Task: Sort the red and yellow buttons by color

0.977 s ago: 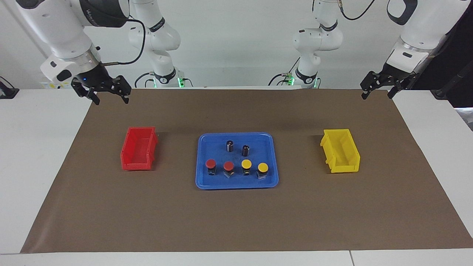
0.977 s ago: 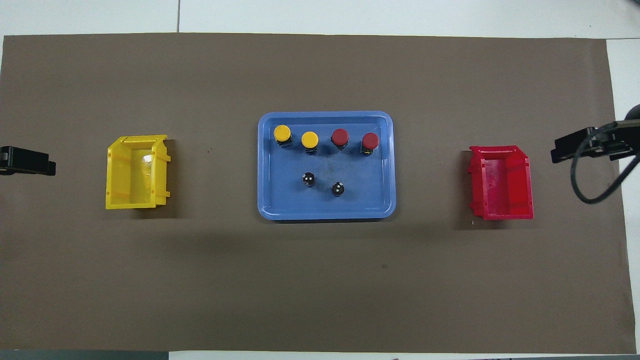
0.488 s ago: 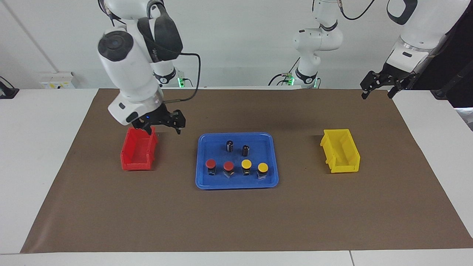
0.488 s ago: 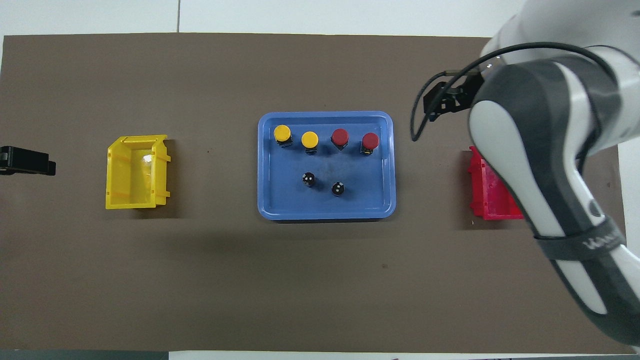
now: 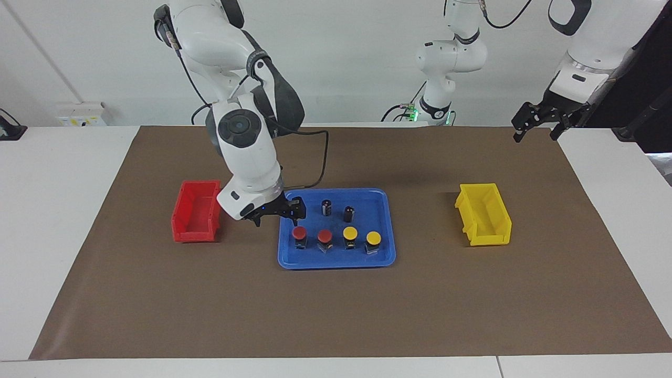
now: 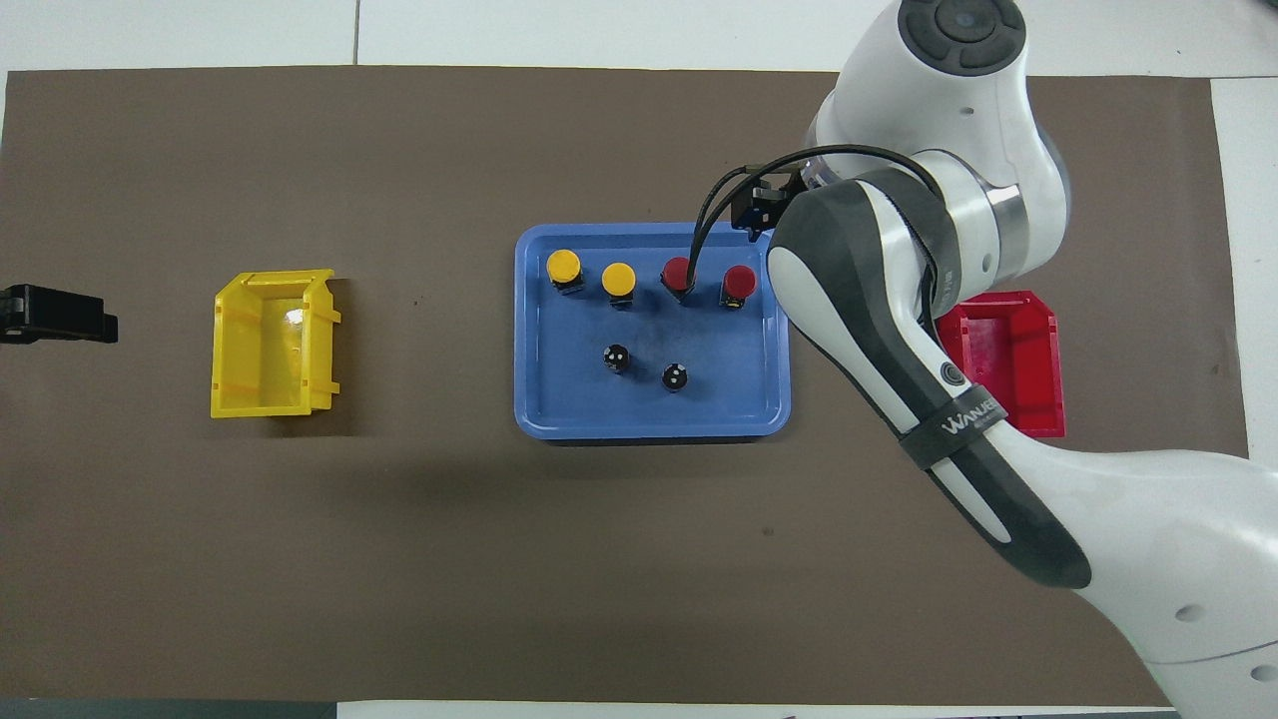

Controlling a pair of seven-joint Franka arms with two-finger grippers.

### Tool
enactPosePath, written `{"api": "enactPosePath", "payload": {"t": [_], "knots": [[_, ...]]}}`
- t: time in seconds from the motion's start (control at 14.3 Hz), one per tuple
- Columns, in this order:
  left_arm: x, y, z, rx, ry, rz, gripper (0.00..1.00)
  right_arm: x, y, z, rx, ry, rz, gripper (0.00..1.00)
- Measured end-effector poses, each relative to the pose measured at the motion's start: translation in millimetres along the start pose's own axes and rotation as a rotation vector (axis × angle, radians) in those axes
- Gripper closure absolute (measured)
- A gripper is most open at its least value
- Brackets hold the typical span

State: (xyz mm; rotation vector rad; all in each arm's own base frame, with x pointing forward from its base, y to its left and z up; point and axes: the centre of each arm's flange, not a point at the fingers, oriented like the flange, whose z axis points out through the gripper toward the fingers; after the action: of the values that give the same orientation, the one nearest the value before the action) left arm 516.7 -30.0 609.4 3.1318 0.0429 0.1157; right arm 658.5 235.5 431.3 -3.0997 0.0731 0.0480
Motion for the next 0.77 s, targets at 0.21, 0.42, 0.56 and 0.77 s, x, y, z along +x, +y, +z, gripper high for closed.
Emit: {"api": "enactPosePath", "payload": {"t": [0.21,0.42,0.56,0.77], "knots": [[-12,86,26,-0.017,0.033,-0.032,0.0,-10,-25,33,0.016,0.023,0.003,0.04],[-20,126,35,-0.037,0.063,-0.05,0.0,-16,-32,60,0.025,0.033,-0.006,0.07],[-14,148,51,-0.064,0.103,-0.086,0.0,-19,-30,76,0.029,0.038,-0.006,0.11],[1,194,102,-0.092,0.125,-0.117,0.0,-23,-29,86,0.023,0.027,-0.007,0.21]]}}
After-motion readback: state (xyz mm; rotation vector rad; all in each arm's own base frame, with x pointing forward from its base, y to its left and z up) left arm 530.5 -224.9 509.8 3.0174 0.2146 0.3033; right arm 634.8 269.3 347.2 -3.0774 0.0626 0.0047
